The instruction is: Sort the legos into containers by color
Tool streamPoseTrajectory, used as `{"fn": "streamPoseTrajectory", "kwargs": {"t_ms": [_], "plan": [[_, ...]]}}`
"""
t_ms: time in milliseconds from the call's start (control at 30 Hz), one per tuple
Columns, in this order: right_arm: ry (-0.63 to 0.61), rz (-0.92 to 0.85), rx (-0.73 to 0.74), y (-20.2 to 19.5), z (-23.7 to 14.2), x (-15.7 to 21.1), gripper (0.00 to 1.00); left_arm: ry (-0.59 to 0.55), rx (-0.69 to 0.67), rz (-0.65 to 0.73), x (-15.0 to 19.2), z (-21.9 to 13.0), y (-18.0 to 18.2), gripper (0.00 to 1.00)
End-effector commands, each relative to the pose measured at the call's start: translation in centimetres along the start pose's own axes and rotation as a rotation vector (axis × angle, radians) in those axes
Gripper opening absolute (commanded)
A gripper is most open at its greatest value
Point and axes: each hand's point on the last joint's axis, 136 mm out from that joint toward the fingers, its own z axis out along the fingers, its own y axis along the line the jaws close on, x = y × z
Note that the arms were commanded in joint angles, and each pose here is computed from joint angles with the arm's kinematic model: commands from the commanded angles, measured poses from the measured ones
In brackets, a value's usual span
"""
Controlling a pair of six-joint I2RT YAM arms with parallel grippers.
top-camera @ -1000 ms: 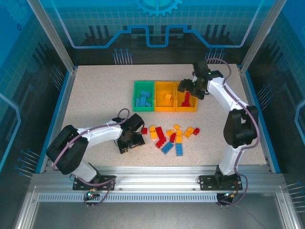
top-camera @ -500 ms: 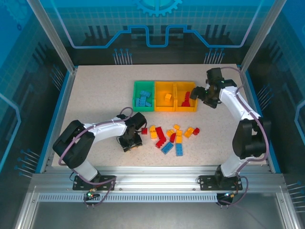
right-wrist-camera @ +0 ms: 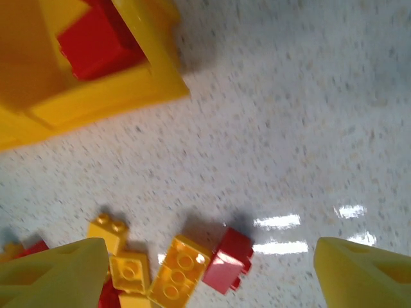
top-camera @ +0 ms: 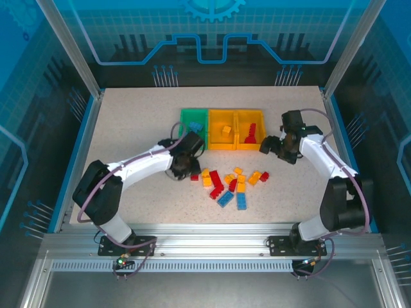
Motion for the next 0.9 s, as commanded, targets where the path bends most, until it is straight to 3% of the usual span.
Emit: {"fn": "streamPoseTrajectory", "kwargs": {"t_ms": [0,133,300,567,867], "plan": [[0.01,0.006,-0.029,0.1,0.1,2.0,0.84,-0.12,0.067,0.141,-5.7,-1.7,-4.0,0.42],[0.055,0.034,-0.019,0.0,1.1,4.8,0.83,-0.169,0.157,0.223,-10.3,-2.7,-9.0,0.43],[0.068,0.059,-0.006,0.2,1.4,7.0,0.83,-0.166,0.223,0.269,-14.1,-0.9,-13.0,0.43],[0.119,0.177,0.018,0.7,2.6,10.3,0.83,-0.142,0.262,0.245,-16.4,2.3,-14.2,0.44],[0.086,0.285,0.019,1.9,4.2,11.1,0.82,-0.099,0.29,0.251,-16.0,3.3,-14.2,0.61]]}}
